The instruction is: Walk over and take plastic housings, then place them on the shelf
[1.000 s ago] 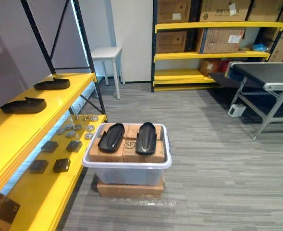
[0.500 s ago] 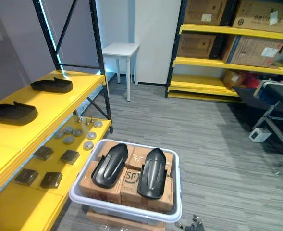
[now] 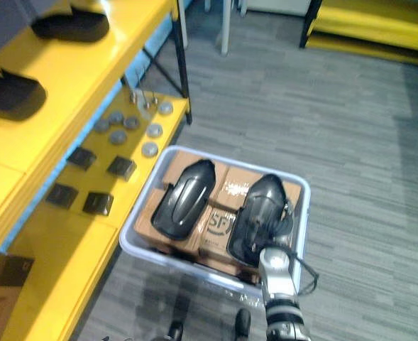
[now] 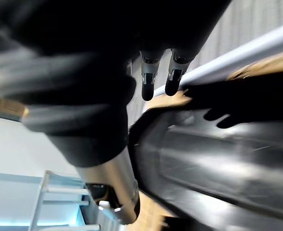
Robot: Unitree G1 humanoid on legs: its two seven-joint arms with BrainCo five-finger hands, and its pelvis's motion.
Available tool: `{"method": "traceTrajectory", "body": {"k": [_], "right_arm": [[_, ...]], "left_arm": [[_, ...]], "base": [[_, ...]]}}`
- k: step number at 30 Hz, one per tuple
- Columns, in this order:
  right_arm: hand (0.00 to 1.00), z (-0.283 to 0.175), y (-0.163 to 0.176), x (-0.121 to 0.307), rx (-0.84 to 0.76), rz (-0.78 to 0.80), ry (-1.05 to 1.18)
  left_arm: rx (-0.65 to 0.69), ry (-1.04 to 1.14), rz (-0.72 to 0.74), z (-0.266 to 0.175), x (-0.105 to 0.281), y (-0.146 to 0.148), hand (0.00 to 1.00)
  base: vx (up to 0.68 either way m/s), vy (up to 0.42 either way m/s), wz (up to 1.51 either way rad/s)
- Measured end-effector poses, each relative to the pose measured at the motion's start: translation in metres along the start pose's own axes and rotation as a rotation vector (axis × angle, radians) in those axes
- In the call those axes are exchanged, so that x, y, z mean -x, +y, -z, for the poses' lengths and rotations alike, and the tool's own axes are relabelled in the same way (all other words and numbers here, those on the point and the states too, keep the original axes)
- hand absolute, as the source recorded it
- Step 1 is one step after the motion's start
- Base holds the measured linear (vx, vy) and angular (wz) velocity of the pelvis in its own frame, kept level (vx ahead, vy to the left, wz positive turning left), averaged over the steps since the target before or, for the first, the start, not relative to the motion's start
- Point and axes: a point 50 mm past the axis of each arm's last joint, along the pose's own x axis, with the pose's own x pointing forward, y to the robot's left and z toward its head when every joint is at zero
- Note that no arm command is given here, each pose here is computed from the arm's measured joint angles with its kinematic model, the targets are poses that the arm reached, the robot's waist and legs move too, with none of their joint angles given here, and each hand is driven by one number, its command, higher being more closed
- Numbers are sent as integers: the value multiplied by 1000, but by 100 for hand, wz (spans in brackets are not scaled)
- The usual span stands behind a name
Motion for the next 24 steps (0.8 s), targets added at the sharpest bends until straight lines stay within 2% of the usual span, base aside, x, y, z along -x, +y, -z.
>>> {"method": "traceTrajectory", "body": {"k": [5,9,15,17,18,24], "right_arm": [[0,-14,-9,-22,56,85,1],[0,-21,-28,-35,184,194,-22],[0,-36,-37,-49,226,259,-34],[0,-27,-38,-49,268,258,-2],[100,-23,-39,-48,278,257,15],[100,-11,-38,-53,279,222,114]], "left_arm": [[-51,-26,26,-11,-5,-11,0],[-84,-75,58,-27,-9,-26,0],[-114,-86,65,-32,-11,-32,0],[-126,-83,66,-33,-11,-33,0],[-133,-85,68,-33,-12,-34,0],[-145,-88,64,-39,-14,-35,0]], "base": [[-63,27,2],[-81,16,7],[-71,-6,3],[-68,-21,3],[-44,-21,5],[-30,-16,-2]]}}
